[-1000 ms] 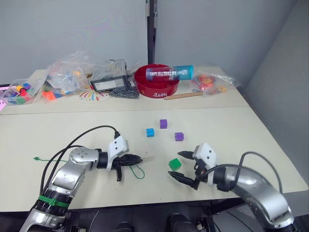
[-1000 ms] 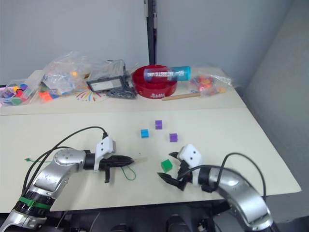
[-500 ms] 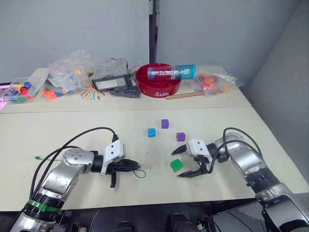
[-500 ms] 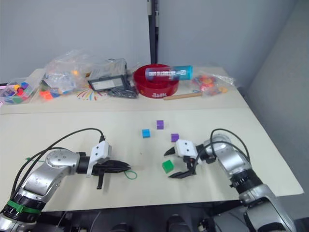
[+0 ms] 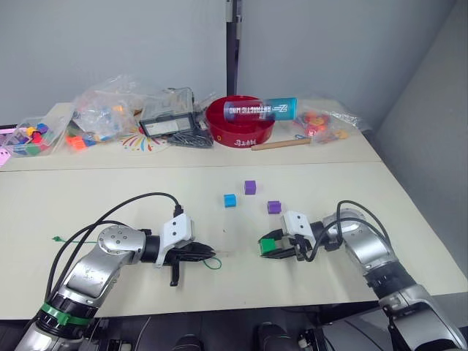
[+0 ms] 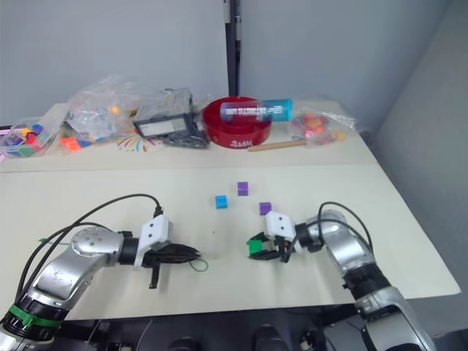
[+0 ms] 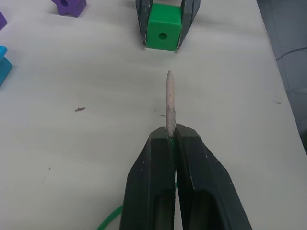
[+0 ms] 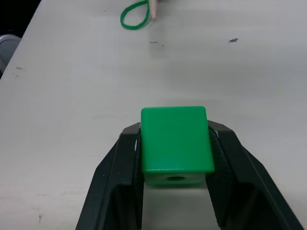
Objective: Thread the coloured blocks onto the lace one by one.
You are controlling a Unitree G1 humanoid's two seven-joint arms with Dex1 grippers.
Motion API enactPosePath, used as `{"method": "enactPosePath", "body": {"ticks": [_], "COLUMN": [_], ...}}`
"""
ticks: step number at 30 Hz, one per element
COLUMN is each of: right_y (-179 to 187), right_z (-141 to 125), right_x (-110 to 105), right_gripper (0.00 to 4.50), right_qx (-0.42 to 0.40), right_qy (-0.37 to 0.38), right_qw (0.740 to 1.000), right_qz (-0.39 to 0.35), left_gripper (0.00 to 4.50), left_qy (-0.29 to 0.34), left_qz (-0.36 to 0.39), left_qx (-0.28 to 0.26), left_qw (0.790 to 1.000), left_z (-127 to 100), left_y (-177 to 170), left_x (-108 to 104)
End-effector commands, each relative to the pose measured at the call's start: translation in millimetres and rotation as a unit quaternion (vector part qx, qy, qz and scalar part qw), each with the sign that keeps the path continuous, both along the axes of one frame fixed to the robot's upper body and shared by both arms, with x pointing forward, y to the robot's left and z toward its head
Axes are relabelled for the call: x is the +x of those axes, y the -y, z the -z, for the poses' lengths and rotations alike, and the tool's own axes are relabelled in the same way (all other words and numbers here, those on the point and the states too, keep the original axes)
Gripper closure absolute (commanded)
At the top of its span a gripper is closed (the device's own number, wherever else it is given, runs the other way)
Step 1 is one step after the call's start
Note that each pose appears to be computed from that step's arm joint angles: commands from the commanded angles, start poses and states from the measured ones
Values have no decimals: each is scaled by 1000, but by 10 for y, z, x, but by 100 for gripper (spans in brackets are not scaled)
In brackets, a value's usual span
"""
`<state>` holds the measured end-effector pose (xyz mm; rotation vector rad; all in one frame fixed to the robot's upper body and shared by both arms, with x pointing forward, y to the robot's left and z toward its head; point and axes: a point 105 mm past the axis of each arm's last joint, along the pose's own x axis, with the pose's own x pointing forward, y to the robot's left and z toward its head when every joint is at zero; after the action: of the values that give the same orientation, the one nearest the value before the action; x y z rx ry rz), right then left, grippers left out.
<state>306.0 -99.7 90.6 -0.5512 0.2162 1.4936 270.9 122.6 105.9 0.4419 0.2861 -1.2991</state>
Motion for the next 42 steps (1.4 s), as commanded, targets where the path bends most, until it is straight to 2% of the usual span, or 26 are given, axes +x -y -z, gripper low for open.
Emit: {"method": "enactPosePath", "body": {"ticks": [1, 6, 12, 30, 42], "right_y": [-89, -116, -167, -225, -285], "right_z": [-1, 81, 77, 33, 13], "right_x": [-46, -64, -124, -154, -218], "right_gripper": [332, 332, 332, 332, 332], "right_qx": [3, 6, 9, 4, 1], "right_qy": [4, -12, -18, -4, -3], "right_qw": [999, 997, 997, 998, 999], "right_qz": [34, 74, 68, 60, 48], "left_gripper": [450, 450, 450, 450, 450], "left_qy": [31, 35, 51, 47, 56], "left_qz": [2, 4, -10, 16, 17], "left_qx": [12, 19, 8, 27, 28], "left_qw": [999, 999, 999, 998, 998], "left_z": [-1, 49, 2, -29, -68], "left_y": [136, 296, 409, 526, 612], "left_x": [43, 116, 247, 109, 166]}}
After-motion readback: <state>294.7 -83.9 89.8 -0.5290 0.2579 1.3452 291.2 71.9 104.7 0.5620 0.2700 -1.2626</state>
